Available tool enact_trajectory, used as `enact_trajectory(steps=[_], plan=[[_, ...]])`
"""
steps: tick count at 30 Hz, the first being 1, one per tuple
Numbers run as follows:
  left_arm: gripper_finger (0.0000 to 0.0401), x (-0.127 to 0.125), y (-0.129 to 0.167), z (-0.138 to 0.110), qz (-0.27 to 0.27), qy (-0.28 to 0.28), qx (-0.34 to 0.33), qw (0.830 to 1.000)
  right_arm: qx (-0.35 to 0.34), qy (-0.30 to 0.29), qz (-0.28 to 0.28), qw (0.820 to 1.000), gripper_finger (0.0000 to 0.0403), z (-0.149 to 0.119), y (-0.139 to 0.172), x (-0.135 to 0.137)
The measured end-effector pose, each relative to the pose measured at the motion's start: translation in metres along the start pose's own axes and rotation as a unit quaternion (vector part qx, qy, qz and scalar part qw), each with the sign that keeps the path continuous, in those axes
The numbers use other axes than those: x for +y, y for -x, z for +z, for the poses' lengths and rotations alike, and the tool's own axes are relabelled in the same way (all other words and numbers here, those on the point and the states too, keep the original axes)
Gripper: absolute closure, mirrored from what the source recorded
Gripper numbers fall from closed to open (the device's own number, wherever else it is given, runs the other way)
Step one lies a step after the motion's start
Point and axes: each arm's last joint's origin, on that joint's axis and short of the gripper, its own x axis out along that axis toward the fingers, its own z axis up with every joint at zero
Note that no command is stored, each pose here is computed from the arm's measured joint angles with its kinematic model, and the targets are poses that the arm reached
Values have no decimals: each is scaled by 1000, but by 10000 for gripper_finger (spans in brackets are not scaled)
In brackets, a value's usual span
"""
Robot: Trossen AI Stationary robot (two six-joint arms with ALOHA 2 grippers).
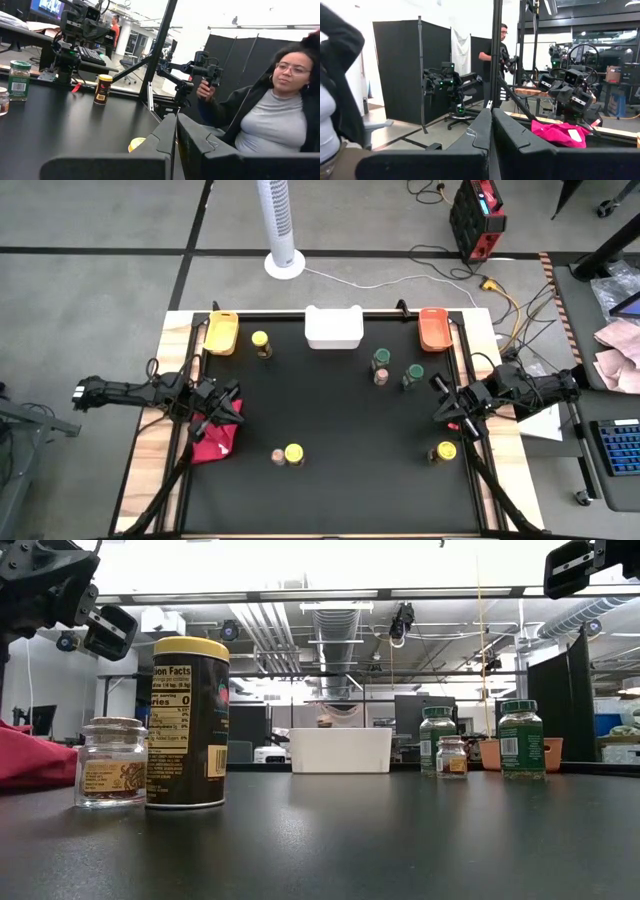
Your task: Sort spices by type
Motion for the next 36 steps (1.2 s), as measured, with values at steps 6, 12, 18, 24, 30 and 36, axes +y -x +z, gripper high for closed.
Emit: enact_trajectory(steps=[6,12,18,24,30,36], plan=[[401,0,0,0,0,0,0,1000,-10,-29,-8,1000,394,2,0,0],[401,0,0,0,0,0,0,1000,40,-101,-160,981,394,4,-4,-11],[401,0,0,0,0,0,0,1000,100,-137,-222,960,394,15,-16,-18],[401,0,0,0,0,0,0,1000,160,-144,-309,926,394,18,-43,-33],[401,0,0,0,0,0,0,1000,219,-162,-416,867,394,27,-60,-51],[401,0,0,0,0,0,0,1000,278,-217,-483,802,394,35,-66,-72]])
